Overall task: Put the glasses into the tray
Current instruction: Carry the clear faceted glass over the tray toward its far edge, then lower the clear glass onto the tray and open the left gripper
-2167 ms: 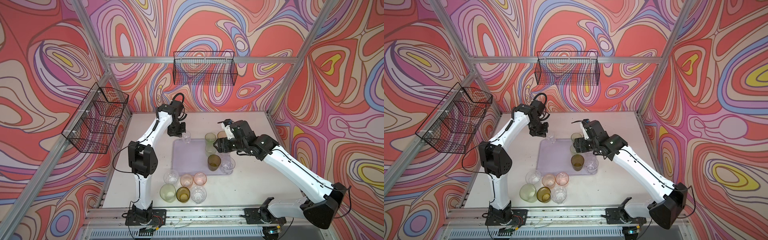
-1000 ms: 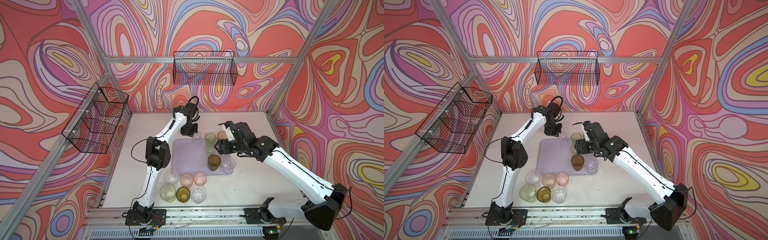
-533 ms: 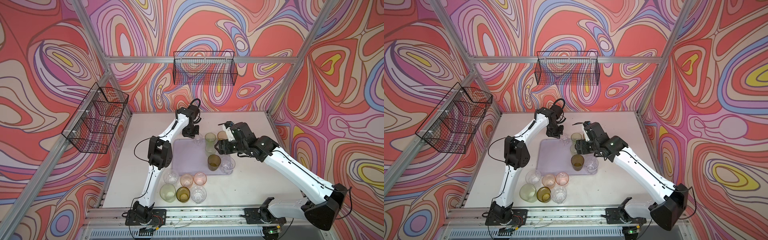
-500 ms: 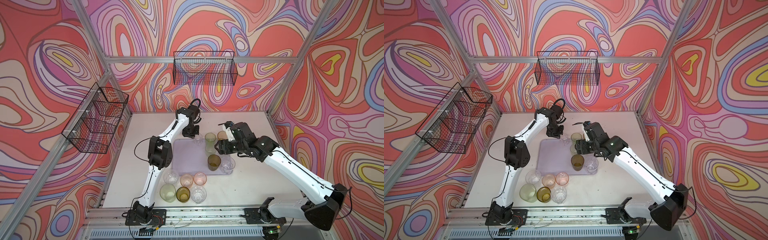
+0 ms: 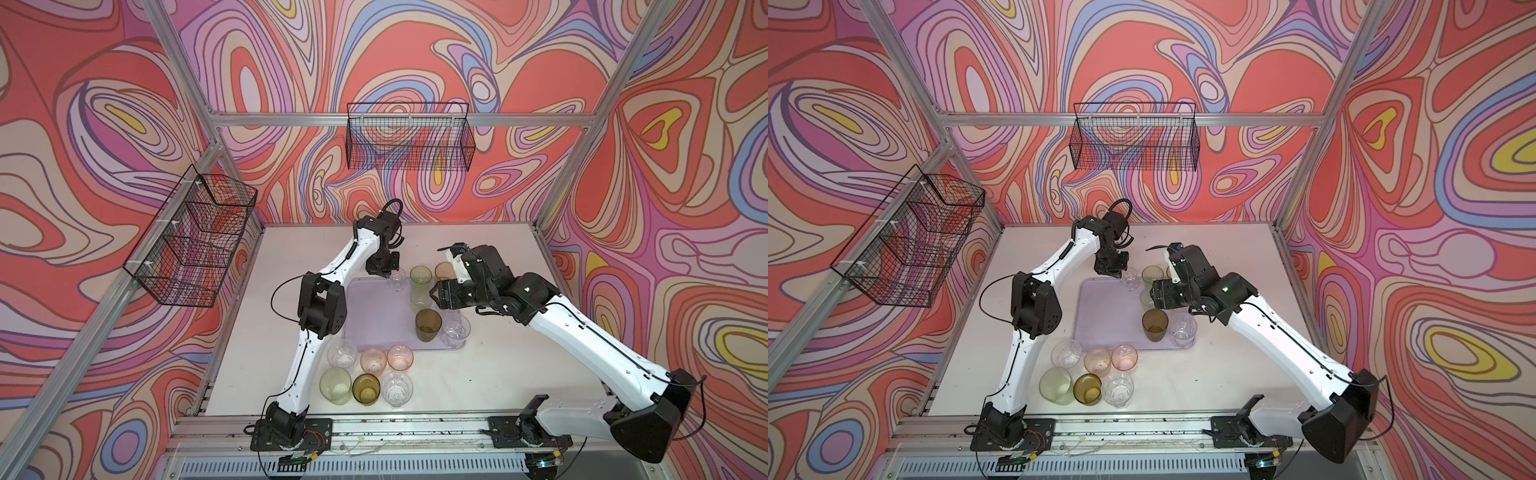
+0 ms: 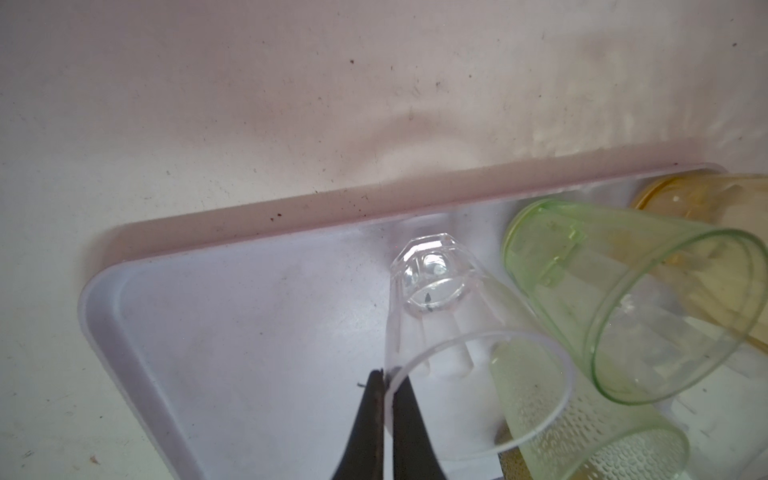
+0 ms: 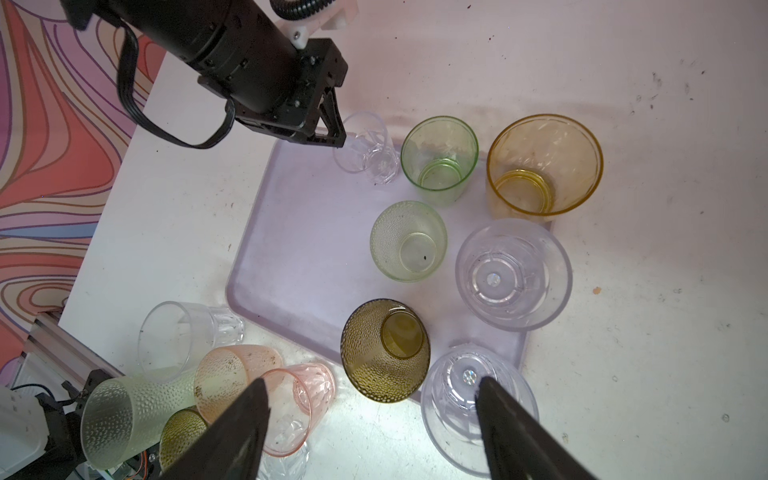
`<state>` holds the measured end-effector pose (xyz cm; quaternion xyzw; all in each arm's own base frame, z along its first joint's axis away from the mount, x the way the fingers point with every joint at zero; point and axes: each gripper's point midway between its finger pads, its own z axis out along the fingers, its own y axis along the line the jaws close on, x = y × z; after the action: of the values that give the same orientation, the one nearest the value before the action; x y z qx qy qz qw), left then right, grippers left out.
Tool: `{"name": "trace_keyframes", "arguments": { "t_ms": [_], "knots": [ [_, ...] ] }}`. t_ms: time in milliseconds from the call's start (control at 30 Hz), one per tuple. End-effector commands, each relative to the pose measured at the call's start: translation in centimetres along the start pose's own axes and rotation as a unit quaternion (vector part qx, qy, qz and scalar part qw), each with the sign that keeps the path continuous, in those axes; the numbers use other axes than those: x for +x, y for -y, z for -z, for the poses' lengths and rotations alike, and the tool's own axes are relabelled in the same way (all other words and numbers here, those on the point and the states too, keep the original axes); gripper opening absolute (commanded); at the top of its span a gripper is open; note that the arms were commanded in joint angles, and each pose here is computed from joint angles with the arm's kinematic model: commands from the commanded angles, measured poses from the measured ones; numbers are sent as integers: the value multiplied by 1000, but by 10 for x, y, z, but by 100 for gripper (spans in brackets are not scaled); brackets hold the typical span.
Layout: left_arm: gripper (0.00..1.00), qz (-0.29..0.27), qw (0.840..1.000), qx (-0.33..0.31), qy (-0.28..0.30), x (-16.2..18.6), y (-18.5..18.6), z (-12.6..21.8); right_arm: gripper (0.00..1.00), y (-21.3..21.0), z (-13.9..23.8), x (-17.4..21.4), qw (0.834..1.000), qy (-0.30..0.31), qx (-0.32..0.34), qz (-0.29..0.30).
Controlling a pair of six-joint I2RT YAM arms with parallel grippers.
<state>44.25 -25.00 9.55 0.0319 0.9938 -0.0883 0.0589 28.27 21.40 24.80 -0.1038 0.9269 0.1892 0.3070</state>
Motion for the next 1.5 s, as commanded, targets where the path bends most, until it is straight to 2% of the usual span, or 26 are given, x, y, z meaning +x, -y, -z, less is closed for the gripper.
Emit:
{"name": "trace_keyframes", "arguments": {
  "t_ms": [0, 233, 433, 1133, 1467],
  "knots": [
    [0, 0, 1000, -9, 0, -1, 1, -6, 81, 4, 3, 2, 1000, 1, 7, -5],
    [0, -5, 1000, -18, 1, -1, 0, -7, 81, 5, 4, 3, 1000, 1, 6, -7],
    [7, -8, 1000, -8, 7, -3, 5, -6, 82, 6, 2, 6, 1000, -2, 7, -10],
    [12, -7, 1000, -14, -7, 2, 2, -15, 81, 6, 1, 8, 1000, -4, 6, -14],
    [22, -1, 1000, -5, -2, 0, 6, -14, 81, 5, 3, 7, 1000, -4, 5, -12]
  ]
}}
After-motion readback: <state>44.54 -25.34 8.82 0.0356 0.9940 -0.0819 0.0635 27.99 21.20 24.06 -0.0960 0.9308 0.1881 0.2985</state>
